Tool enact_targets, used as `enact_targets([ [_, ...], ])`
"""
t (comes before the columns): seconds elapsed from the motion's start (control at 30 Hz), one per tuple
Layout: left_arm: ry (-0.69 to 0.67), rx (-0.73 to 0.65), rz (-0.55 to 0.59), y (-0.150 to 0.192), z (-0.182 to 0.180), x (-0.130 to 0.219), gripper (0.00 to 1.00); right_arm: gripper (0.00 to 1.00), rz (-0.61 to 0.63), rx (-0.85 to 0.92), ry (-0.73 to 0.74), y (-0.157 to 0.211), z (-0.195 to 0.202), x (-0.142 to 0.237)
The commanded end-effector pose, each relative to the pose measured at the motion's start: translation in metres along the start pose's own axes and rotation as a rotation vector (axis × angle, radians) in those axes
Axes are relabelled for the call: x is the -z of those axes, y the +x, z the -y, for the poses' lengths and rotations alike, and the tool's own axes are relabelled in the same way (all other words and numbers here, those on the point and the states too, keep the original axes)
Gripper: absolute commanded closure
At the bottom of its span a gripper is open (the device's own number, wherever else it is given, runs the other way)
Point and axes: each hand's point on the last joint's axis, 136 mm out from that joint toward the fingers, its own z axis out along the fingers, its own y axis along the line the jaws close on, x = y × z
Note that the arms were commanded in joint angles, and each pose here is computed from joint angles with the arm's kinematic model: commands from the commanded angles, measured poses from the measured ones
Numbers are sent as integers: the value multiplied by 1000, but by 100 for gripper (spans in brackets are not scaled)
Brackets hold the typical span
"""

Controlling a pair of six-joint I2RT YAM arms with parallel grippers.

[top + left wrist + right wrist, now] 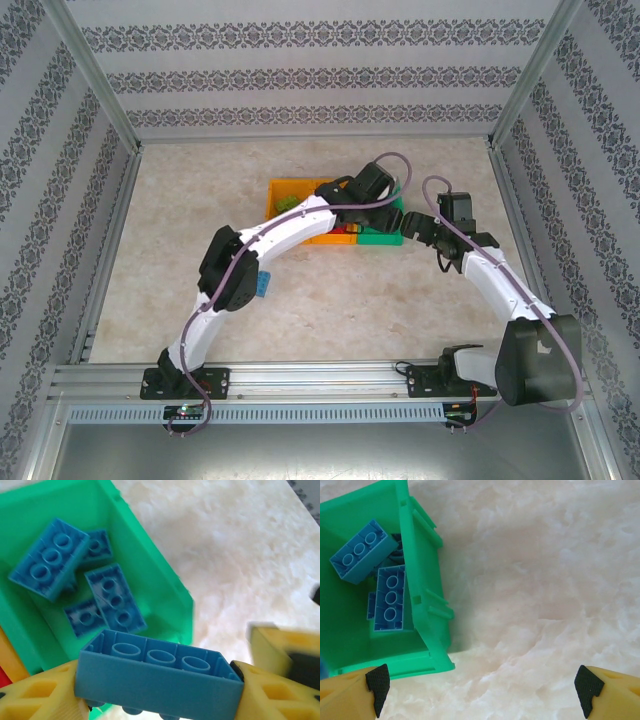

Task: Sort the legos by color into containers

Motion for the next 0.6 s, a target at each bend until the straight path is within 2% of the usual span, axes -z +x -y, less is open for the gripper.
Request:
enact_targets([
  [0.0, -28, -10, -67, 4, -24, -10, 47, 2, 17, -12, -5, 0, 2, 4],
  [0.17, -24, -5, -55, -6, -33, -23, 42, 2, 5, -19, -16, 8, 2, 2],
  [0.33, -1, -11, -52, -10, -32, -26, 30, 2, -7, -22, -28, 12, 1, 0],
  [0.43, -2, -5, -45, -12, -31, -22, 16, 2, -14, -20, -41, 13, -1, 0],
  [0.47, -2, -6, -41, -14, -31, -21, 2, 2, -14, -17, -46, 13, -2, 0],
  [0.57, -21, -15, -23, -20, -32, -13, 0, 2, -17, -6, -58, 13, -5, 1],
])
